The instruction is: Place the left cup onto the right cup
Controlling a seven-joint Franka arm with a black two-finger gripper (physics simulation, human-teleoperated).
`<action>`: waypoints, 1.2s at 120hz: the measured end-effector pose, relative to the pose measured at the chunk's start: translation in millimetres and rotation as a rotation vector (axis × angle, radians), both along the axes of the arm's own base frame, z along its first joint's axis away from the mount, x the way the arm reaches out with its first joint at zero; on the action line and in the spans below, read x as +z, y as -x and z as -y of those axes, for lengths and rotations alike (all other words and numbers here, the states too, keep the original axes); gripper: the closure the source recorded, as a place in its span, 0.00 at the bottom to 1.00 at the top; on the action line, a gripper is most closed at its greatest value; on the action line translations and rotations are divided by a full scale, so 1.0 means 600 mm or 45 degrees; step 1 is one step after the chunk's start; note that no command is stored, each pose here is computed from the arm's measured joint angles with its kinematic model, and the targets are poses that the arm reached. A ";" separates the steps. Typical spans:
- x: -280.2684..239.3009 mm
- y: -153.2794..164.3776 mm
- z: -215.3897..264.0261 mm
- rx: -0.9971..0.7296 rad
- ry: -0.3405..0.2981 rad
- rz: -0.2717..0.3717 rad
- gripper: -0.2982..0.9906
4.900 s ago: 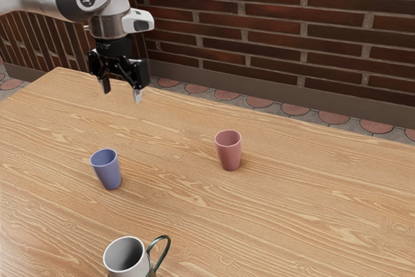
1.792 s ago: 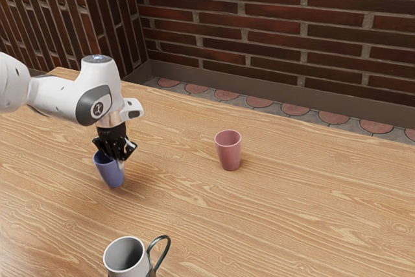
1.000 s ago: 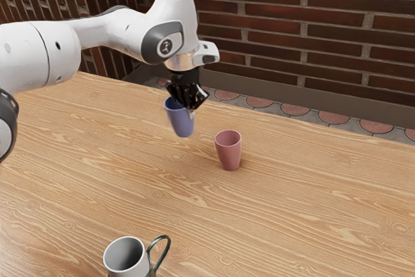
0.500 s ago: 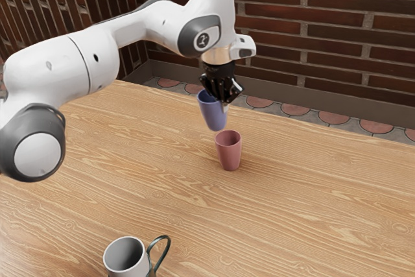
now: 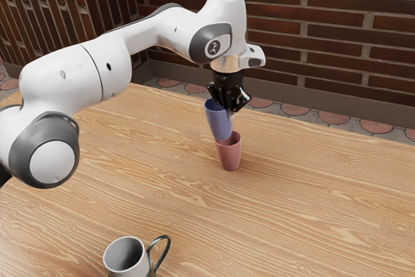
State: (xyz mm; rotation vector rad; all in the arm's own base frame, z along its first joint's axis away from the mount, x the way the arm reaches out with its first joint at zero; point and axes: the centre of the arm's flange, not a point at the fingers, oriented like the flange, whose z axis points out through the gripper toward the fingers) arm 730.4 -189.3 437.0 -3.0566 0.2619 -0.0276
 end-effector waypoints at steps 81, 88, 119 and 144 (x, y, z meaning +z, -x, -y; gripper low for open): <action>-0.041 -0.019 0.031 -0.021 -0.012 0.006 0.84; -0.046 -0.020 0.029 -0.019 -0.013 0.001 0.84; -0.062 -0.020 0.020 -0.010 -0.014 -0.020 0.48; -0.006 -0.007 0.025 -0.020 -0.008 0.025 0.33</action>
